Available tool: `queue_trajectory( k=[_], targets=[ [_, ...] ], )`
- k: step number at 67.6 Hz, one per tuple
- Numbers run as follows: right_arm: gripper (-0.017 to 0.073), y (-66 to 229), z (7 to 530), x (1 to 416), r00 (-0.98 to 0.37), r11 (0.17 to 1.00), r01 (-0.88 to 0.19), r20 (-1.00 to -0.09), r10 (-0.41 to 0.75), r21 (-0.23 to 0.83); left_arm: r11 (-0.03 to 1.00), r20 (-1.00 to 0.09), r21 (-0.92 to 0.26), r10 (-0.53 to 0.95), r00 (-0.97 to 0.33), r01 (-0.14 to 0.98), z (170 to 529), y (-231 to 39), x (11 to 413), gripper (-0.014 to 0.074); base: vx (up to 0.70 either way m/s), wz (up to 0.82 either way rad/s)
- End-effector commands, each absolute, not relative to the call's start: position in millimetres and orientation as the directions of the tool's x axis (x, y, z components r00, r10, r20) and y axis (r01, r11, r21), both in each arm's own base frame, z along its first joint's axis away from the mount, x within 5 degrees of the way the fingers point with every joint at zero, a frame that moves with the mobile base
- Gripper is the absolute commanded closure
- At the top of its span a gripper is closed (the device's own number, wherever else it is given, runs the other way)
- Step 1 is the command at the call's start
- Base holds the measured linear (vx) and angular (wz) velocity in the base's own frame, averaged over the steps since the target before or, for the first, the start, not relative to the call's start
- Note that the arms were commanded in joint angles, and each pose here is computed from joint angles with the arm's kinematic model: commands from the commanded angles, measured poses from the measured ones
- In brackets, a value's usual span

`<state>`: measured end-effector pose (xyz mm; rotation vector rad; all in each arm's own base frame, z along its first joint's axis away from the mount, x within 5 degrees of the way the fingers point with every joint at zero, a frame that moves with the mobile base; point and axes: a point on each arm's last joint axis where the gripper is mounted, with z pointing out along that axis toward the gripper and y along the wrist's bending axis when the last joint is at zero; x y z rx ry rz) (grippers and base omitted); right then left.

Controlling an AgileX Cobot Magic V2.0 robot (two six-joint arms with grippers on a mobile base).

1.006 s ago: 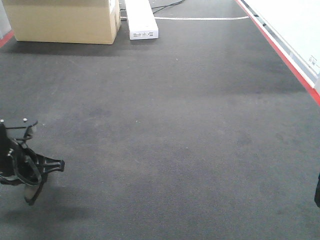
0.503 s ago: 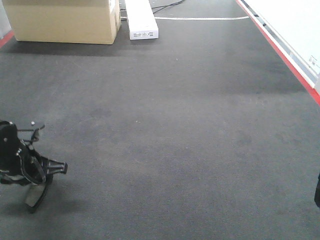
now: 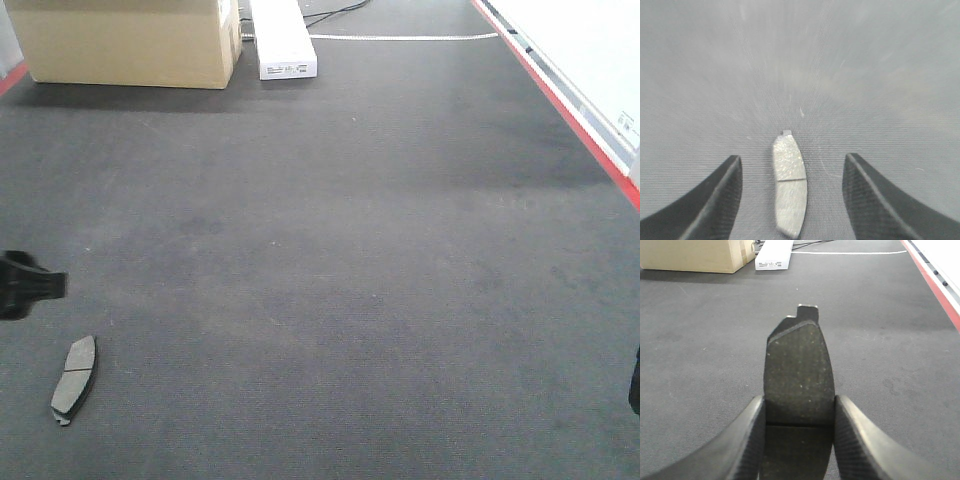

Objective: Move and align brake pads A on conveyor
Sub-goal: 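Open the left gripper, release the pad and raise the arm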

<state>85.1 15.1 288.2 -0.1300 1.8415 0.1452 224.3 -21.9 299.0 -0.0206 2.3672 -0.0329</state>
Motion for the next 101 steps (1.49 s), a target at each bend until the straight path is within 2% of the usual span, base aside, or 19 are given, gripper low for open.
queue_trajectory(
  k=[1,23,43,48,57,101],
  targets=[
    [0.0569,13.0,305.5,87.2,-0.162,0.990,-0.142,-0.987,-0.001,0.023,0.999,-0.816,-0.037,-0.016,-0.578,0.026,324.3,-20.7,203.4,0.0180,0.00,0.00],
    [0.0569,13.0,305.7,87.2,-0.160,0.990,-0.142,-0.987,-0.001,0.022,0.995,-0.958,-0.049,-0.023,-0.287,0.085,331.1,-12.6,116.6,0.0240,0.00,0.00],
    [0.0569,13.0,305.7,87.2,-0.160,0.990,-0.142,-0.987,-0.001,0.022,0.989,-0.988,-0.033,-0.011,-0.152,0.145,299.8,-10.0,62.4,0.0289,0.00,0.00],
    [0.0569,13.0,305.7,87.2,-0.160,0.990,-0.142,-0.987,-0.001,0.022,0.988,-0.991,-0.041,-0.020,-0.136,0.150,289.8,-9.7,55.9,0.0294,0.00,0.00],
    [0.0569,13.0,305.7,87.2,-0.160,0.990,-0.142,-0.987,-0.001,0.022,0.987,-0.998,-0.049,-0.045,-0.031,0.152,293.9,-8.4,47.1,0.0294,0.00,0.00],
    [0.0569,13.0,305.7,87.2,-0.160,0.990,-0.142,-0.987,-0.001,0.022,0.987,-0.998,-0.052,-0.048,-0.028,0.152,294.3,-8.4,47.4,0.0294,0.00,0.00]
  ],
)
